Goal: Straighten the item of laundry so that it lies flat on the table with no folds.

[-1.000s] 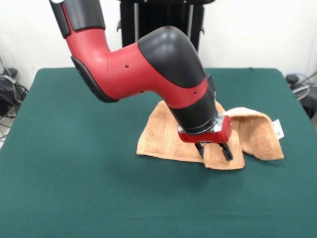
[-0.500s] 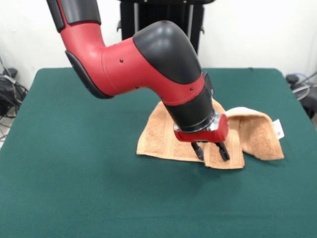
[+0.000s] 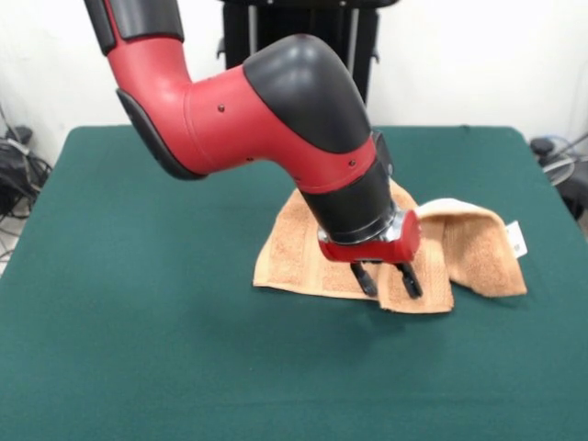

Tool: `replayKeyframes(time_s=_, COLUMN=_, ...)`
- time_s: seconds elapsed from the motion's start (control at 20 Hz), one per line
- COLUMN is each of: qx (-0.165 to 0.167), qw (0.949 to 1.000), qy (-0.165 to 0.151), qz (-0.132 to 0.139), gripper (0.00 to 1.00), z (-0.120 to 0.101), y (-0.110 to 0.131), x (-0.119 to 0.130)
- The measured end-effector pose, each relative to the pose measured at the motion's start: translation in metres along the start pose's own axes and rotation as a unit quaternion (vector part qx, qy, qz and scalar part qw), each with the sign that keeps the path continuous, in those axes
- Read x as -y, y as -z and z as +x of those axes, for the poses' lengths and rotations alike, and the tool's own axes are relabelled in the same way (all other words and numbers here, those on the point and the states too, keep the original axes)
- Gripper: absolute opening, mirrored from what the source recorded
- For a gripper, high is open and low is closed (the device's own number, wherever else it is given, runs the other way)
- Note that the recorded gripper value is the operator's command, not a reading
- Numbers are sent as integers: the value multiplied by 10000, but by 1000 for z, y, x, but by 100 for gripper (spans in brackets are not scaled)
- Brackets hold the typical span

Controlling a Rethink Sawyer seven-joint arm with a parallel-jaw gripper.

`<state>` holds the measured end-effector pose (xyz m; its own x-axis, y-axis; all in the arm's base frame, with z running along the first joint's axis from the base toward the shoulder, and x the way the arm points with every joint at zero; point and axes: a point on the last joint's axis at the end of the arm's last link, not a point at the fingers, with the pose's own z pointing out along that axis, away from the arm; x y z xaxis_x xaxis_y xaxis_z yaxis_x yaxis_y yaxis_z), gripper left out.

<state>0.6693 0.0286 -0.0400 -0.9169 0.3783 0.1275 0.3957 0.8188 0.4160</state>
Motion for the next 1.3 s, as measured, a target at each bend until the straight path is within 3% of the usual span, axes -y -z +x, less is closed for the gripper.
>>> replayKeyframes(time_s=0.5, qx=65, qw=9999, qy=-11, qz=121, gripper=100, z=-4, y=7, x=8)
replayKeyframes(time_s=0.55, qx=76, qw=9998, qy=-25, qz=168, gripper=0, z=-4, y=9, x=13)
replayKeyframes(time_s=0.9, qx=72, qw=9996, qy=-34, qz=280, gripper=0, z=-3, y=8, x=19)
replayKeyframes(time_s=1.3, qx=101, qw=9995, qy=6, qz=288, gripper=0, z=-4, y=12, x=8)
